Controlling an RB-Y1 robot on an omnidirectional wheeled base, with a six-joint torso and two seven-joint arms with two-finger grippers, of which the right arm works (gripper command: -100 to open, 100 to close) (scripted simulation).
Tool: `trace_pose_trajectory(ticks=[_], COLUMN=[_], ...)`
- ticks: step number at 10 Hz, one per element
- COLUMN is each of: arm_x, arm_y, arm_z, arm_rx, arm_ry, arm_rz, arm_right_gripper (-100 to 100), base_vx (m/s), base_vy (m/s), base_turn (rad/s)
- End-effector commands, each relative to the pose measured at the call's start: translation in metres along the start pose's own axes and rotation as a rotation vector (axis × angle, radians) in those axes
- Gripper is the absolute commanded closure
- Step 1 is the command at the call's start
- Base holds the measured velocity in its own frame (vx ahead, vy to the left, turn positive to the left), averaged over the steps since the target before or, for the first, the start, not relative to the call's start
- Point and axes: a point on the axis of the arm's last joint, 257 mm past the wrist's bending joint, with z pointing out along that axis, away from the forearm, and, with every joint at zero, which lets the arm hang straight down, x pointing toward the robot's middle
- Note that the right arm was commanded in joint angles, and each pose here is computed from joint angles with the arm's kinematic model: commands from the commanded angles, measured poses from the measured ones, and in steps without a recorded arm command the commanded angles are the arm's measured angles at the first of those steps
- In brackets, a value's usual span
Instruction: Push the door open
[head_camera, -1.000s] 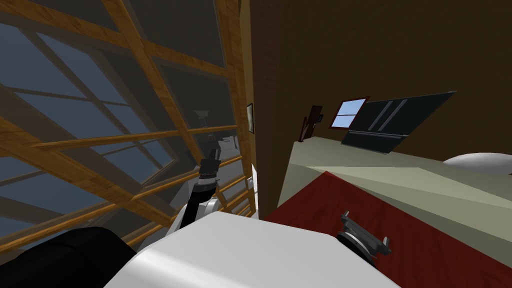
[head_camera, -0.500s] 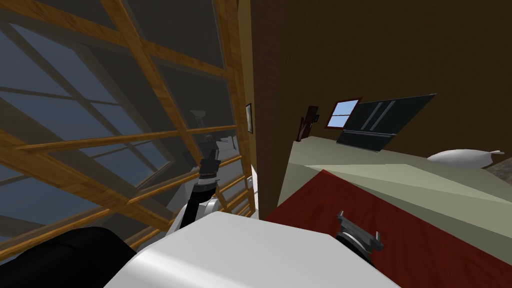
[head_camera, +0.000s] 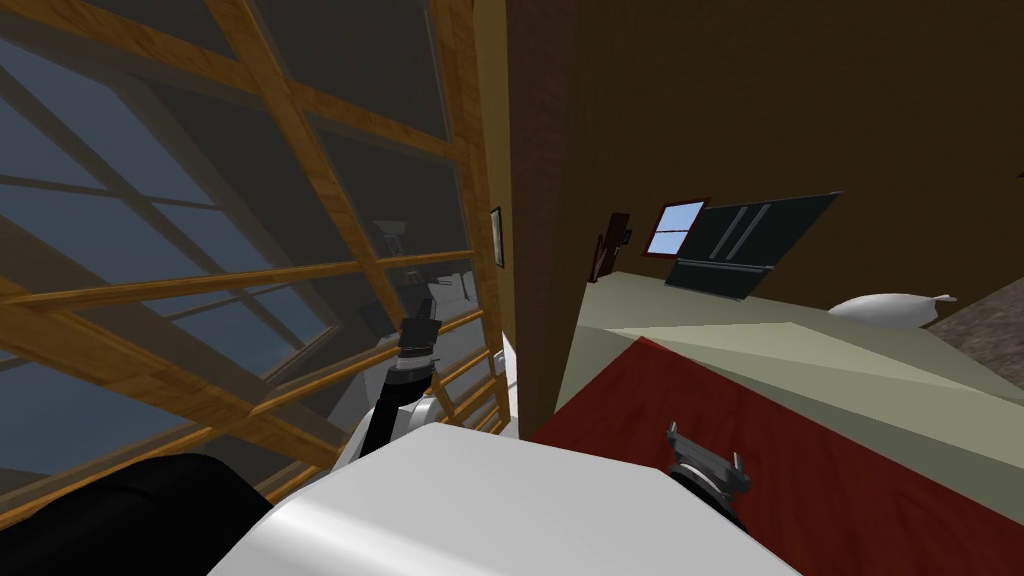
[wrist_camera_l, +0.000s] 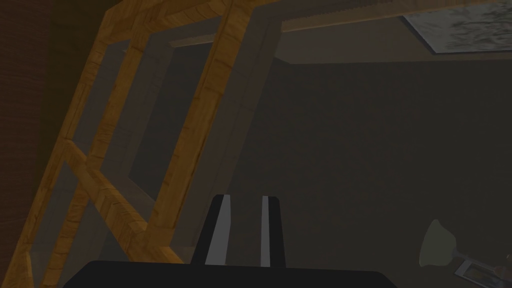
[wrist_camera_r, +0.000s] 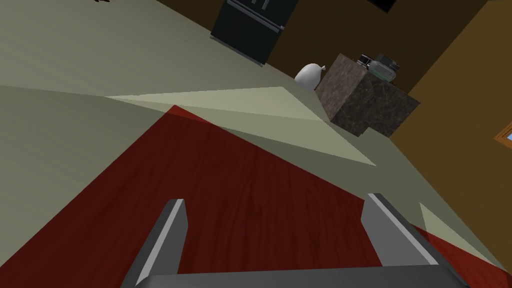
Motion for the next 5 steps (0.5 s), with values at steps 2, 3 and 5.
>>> trace_pose_trajectory(ticks=[2,3,5], arm_x=[-0.0038,-0.0038,-0.0038], arm_y=[-0.0061,-0.0061,-0.0061], arm_z=[-0.0009,-0.0009,-0.0009], arm_rx=[0.024,0.024,0.024], arm_ry=[-0.008,-0.008,-0.008], arm_rz=[-0.039,-0.039,-0.039], arm_right_gripper=[-100,-100,-100], base_vx=[0.000,0.000,0.000], base_vy=[0.015,0.013,0.006], base_turn=[0.011,-0.038,-0.012])
